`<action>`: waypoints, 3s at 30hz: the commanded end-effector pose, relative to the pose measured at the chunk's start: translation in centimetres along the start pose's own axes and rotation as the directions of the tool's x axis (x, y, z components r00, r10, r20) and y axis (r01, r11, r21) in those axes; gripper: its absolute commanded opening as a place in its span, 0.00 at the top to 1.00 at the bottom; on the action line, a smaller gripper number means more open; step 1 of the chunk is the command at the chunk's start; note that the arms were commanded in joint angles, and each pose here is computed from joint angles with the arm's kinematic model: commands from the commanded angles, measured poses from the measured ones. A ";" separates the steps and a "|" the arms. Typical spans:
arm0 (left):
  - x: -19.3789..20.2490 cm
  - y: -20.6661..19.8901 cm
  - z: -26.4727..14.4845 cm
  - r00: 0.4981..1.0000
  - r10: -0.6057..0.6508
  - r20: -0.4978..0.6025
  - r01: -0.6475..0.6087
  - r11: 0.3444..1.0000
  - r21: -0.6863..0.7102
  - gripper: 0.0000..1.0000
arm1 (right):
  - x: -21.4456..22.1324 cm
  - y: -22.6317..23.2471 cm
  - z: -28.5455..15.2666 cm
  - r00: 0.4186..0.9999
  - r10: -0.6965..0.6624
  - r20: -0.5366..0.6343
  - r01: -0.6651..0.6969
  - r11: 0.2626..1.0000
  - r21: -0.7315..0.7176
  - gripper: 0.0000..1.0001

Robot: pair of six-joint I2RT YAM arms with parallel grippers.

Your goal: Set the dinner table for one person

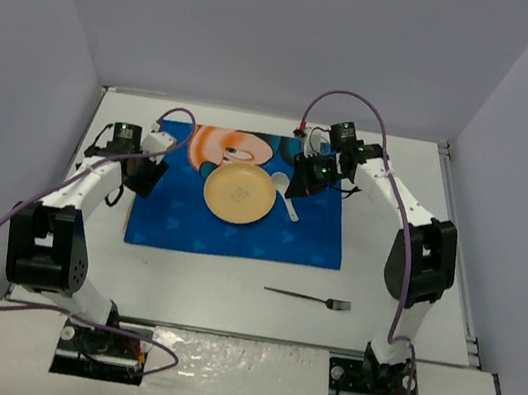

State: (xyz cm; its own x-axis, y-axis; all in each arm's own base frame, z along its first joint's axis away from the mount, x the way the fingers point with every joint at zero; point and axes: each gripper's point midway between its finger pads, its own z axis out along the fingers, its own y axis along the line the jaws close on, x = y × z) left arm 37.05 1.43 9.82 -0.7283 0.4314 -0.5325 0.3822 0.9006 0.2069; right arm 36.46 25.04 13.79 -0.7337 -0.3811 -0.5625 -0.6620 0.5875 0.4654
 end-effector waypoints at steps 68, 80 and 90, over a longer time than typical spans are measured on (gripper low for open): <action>-2.6 0.9 0.2 0.998 0.054 0.015 -0.053 0.996 -0.076 0.49 | 2.0 -11.2 4.7 0.792 0.579 0.192 -0.558 0.815 -0.156 1.00; -2.3 0.7 0.6 0.999 0.054 0.009 -0.053 0.996 -0.072 0.49 | 2.5 -12.4 5.2 0.803 0.559 0.206 -0.548 0.829 -0.114 1.00; -2.0 0.7 0.9 0.998 0.058 0.002 -0.058 0.996 -0.073 0.49 | 0.9 -11.4 4.0 0.769 0.589 0.249 -0.555 0.808 -0.199 1.00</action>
State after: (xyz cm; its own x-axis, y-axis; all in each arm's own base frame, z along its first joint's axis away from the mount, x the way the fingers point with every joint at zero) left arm 38.10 0.90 9.35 -0.7333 0.4703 -0.4911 0.3920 0.8825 0.2598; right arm 42.30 21.03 2.67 -0.9477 0.1931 -0.2541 -0.0971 0.5840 0.8059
